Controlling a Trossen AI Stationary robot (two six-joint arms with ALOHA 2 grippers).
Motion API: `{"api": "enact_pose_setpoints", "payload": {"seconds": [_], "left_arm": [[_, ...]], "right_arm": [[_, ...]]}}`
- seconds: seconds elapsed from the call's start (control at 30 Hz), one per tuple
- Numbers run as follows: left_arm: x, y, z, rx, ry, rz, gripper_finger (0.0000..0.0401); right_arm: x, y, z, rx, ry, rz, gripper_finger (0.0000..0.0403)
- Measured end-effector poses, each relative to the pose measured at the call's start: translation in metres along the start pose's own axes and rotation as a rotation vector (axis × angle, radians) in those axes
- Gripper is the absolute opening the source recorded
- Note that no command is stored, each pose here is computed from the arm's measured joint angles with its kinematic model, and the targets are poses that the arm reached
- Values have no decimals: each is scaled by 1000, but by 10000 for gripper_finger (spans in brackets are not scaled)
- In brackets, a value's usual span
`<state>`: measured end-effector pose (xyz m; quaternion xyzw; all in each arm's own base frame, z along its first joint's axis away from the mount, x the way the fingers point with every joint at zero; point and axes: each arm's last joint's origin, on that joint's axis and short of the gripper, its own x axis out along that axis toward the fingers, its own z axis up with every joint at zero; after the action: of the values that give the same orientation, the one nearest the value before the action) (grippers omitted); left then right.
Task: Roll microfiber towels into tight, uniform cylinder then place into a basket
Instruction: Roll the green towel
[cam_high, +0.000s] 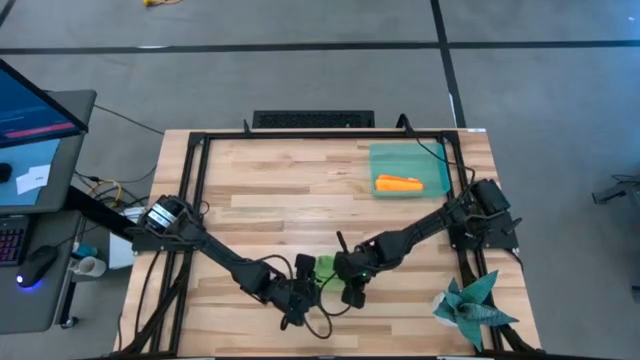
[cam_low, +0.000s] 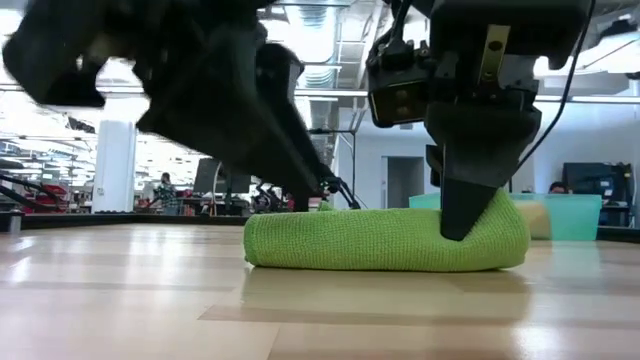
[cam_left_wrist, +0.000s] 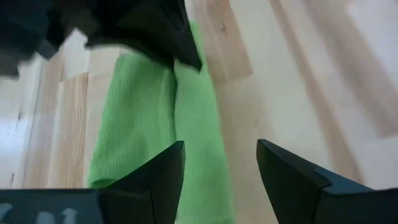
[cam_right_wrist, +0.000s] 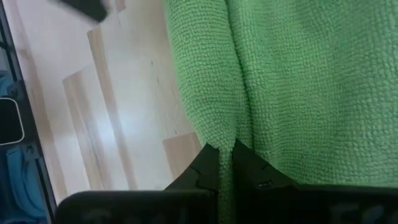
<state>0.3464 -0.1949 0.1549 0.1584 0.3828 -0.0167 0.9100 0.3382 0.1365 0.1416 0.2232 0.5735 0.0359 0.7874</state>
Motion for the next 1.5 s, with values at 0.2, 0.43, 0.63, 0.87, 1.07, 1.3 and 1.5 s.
{"api": "enact_pose_setpoints", "payload": {"seconds": [0.2, 0.43, 0.63, 0.87, 1.07, 1.3, 1.5], "left_arm": [[6, 5, -10, -1, 21, -28, 193], [11, 6, -15, -4, -14, -139, 193], [15, 10, -22, -14, 10, -109, 193], [22, 27, -22, -95, 27, -55, 193], [24, 32, -24, -120, 44, -60, 193], [23, 29, -22, -91, 24, -56, 193], [28, 42, -22, -123, 36, -51, 193]], "right_arm": [[0, -1, 1, 3, 8, 10, 36], [0, 0, 1, 2, 8, 10, 36], [0, 0, 1, 2, 8, 10, 36], [0, -1, 0, 3, 11, 7, 36], [-1, -3, -3, 10, 43, -20, 36], [-1, -1, -5, -5, 53, -22, 35], [-1, -1, -5, -4, 53, -22, 35]]}}
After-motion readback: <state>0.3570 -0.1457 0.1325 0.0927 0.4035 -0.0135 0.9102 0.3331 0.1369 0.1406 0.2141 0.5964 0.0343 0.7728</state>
